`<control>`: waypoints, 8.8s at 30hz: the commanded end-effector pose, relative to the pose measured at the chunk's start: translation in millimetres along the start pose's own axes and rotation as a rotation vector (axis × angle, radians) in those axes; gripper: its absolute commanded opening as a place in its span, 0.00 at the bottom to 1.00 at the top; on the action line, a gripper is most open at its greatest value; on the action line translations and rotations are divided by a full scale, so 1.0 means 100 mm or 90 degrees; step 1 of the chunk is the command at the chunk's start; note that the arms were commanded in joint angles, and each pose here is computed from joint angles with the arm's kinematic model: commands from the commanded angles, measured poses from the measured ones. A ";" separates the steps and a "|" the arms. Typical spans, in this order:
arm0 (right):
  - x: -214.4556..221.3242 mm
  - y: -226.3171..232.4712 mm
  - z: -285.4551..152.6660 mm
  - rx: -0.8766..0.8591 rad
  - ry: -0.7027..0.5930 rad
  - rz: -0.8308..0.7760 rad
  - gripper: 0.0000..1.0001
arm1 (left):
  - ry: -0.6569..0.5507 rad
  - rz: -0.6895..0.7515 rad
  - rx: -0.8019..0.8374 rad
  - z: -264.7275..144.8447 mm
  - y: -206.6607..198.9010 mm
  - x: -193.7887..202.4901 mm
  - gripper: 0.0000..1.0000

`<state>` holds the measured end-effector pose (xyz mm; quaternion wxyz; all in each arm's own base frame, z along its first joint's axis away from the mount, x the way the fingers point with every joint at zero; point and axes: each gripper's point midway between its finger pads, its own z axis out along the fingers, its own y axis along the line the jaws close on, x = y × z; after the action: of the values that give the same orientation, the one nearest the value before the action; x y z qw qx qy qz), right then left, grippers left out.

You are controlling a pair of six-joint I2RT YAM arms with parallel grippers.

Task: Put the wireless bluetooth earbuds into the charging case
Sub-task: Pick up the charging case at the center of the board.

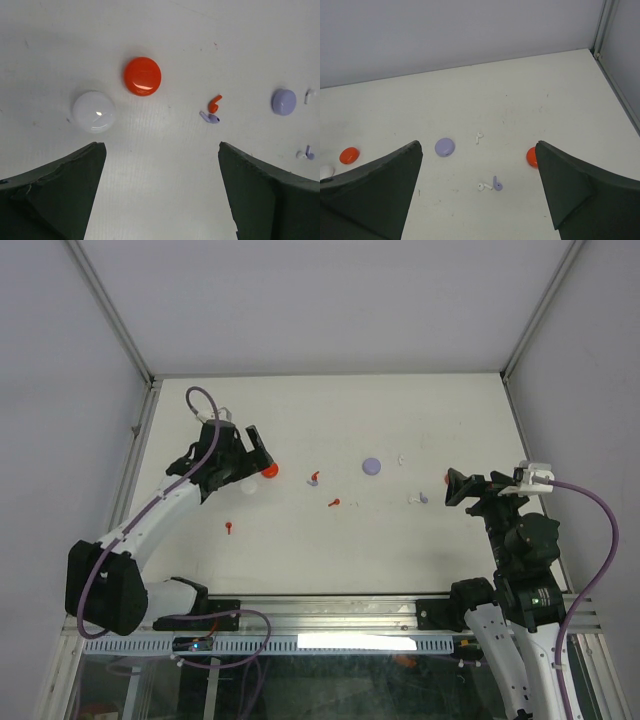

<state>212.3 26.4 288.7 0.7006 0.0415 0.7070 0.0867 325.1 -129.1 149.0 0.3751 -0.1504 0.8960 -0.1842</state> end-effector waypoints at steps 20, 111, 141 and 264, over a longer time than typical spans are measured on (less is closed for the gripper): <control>-0.10 0.07 0.01 -0.022 -0.027 0.010 0.99 | 0.038 0.117 -0.232 1.05 0.03 0.05 0.88; 0.95 2.37 0.51 -0.459 -0.064 0.208 0.77 | -0.075 -0.271 0.178 -0.33 -1.70 0.46 0.35; 1.10 2.66 0.75 -0.422 -0.079 0.257 0.48 | -0.090 -0.277 0.203 -0.42 -1.82 0.54 0.34; 0.54 2.84 -0.33 -0.944 0.117 0.134 0.34 | -0.075 0.426 0.763 -1.77 -2.00 0.58 0.00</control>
<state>164.8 310.8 265.5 0.4596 -0.3517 0.5468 0.6050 184.7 -293.8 294.6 0.4520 0.3318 0.6468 -0.5170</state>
